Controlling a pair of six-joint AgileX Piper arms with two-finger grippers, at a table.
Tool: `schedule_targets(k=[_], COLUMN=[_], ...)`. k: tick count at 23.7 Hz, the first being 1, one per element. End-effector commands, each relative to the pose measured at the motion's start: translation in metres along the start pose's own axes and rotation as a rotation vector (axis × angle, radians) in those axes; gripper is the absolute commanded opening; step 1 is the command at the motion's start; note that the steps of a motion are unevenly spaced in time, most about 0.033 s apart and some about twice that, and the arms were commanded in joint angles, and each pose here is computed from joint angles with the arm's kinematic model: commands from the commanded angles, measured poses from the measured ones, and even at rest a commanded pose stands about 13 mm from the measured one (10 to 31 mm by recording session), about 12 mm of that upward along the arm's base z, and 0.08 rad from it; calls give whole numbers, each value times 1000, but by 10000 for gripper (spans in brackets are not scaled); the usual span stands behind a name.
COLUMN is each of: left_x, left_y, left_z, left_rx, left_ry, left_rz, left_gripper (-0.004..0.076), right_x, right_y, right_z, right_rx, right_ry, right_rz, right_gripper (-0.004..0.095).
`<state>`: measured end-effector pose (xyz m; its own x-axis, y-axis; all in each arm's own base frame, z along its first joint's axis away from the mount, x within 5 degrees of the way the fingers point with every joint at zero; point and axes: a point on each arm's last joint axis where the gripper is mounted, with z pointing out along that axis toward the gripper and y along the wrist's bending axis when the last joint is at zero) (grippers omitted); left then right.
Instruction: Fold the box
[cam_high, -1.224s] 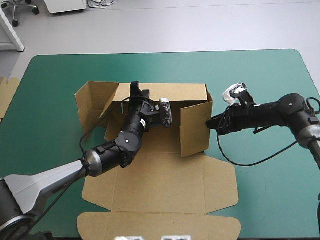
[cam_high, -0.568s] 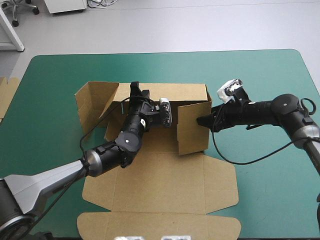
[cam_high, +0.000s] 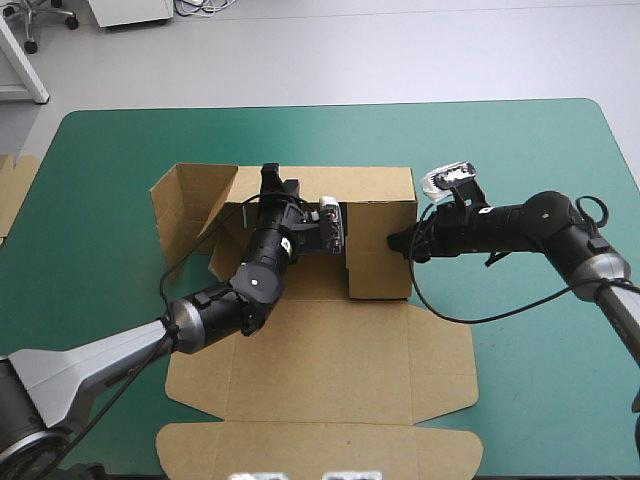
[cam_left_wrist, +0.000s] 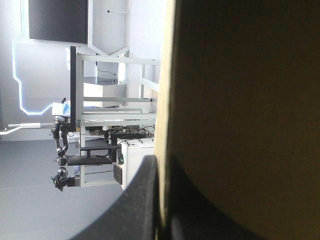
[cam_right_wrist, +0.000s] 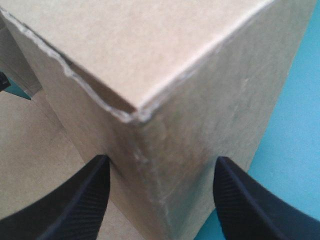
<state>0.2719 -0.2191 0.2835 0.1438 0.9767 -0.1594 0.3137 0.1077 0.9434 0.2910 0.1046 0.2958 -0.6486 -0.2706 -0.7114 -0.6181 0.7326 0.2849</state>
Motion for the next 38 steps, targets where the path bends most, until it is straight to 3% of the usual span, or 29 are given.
schedule_targets(k=[1, 14, 22, 28, 33, 38], left_x=[0, -8, -11, -12, -13, -13], left_y=[22, 40, 38, 38, 37, 37], left_z=[-9, -10, -10, -10, -10, -10], left_rx=[-83, -117, -100, -93, -84, -82], left_ry=[-1, -37, -64, -76, -91, -94], left_rz=[-28, -38, -33, -35, -37, -37], left_gripper=[-10, -10, -9, -9, -10, -10], right_x=[-12, -22, -33, -34, -40, -39], right_y=[8, 14, 4, -7, -6, -5], right_z=[-9, -5, -8, 11, 8, 9], right_rx=[64, 136, 247, 241, 244, 229], right_ry=[-59, -133, -251, -239, -265, -251], right_rz=[-55, -69, -74, -19, -14, -14], right_gripper=[550, 550, 550, 549, 408, 152])
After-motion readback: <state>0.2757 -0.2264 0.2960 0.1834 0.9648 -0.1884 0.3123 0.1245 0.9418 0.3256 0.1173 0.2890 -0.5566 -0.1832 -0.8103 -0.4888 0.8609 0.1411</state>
